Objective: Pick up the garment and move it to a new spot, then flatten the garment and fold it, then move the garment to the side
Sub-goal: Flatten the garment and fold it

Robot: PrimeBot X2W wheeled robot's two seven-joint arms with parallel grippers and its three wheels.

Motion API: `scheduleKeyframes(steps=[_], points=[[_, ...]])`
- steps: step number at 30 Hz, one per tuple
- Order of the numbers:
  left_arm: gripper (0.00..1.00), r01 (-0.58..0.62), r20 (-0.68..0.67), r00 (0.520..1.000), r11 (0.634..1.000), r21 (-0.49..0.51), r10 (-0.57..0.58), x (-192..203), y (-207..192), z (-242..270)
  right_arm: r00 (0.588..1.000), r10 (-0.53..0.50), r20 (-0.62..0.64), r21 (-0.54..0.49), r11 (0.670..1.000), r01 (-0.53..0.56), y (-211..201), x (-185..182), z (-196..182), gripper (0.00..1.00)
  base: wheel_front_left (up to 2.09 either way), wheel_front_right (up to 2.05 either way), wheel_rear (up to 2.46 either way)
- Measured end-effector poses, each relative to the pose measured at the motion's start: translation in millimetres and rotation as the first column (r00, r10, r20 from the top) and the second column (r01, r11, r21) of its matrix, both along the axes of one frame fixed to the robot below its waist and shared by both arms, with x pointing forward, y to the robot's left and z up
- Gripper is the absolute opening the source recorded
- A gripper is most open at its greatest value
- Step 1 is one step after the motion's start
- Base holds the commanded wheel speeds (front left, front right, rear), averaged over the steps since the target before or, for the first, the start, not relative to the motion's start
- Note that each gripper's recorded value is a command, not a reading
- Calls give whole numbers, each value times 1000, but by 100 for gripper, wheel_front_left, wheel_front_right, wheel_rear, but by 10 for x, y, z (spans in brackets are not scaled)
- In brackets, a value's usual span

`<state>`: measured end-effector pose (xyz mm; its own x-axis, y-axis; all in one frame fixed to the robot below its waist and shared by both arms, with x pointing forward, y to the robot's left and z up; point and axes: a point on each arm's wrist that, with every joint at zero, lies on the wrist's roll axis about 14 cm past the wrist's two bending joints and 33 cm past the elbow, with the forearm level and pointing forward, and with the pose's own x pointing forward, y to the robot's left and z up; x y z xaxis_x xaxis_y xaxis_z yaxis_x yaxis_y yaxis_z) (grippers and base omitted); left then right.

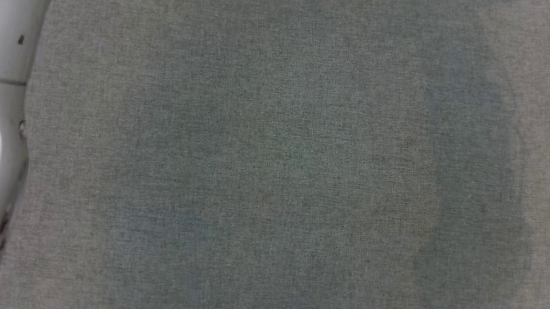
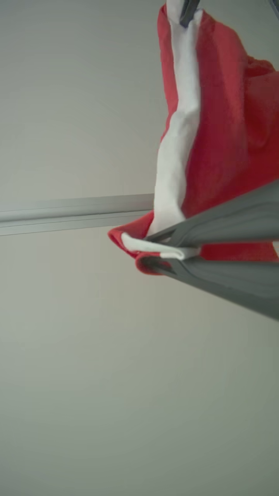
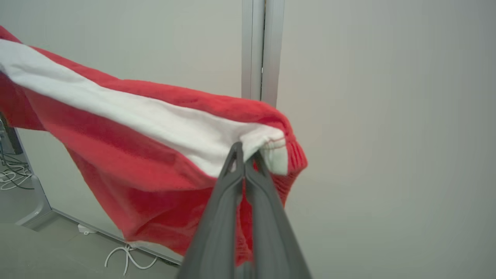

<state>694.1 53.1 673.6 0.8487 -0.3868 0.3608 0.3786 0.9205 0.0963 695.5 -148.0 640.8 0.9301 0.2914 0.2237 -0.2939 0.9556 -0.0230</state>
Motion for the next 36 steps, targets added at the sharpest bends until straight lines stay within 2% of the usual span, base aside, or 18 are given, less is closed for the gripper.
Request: scheduleKeyframes(steps=[2,7,10,17,27,33,36], points=[[0,-1,-42,999,1000,-6,1,1,7,-218,999,21,-47,-34,999,-23,78,-34,-271,0,0,0,0],[0,-19,-209,978,999,-34,12,-192,92,-1013,981,59,-185,-43,997,-68,161,-326,-985,0,0,0,0],[0,-37,-280,960,997,-68,17,-437,147,-1388,963,80,-257,-36,995,-93,187,-576,-1321,0,0,0,0],[0,-100,-416,908,989,-111,45,-1241,293,-2046,926,139,-351,26,990,-138,242,-1273,-1760,0,0,0,0],[0,-198,-557,826,971,-137,90,-2440,504,-2465,878,194,-437,111,981,-161,359,-2435,-2064,0,0,0,0],[0,-226,-600,794,964,-143,98,-3015,521,-2528,858,195,-475,155,978,-137,325,-3051,-2153,0,0,0,0],[0,-236,-597,796,960,-151,101,-3182,528,-2482,854,192,-484,164,978,-127,287,-3295,-2167,0,0,0,0]])
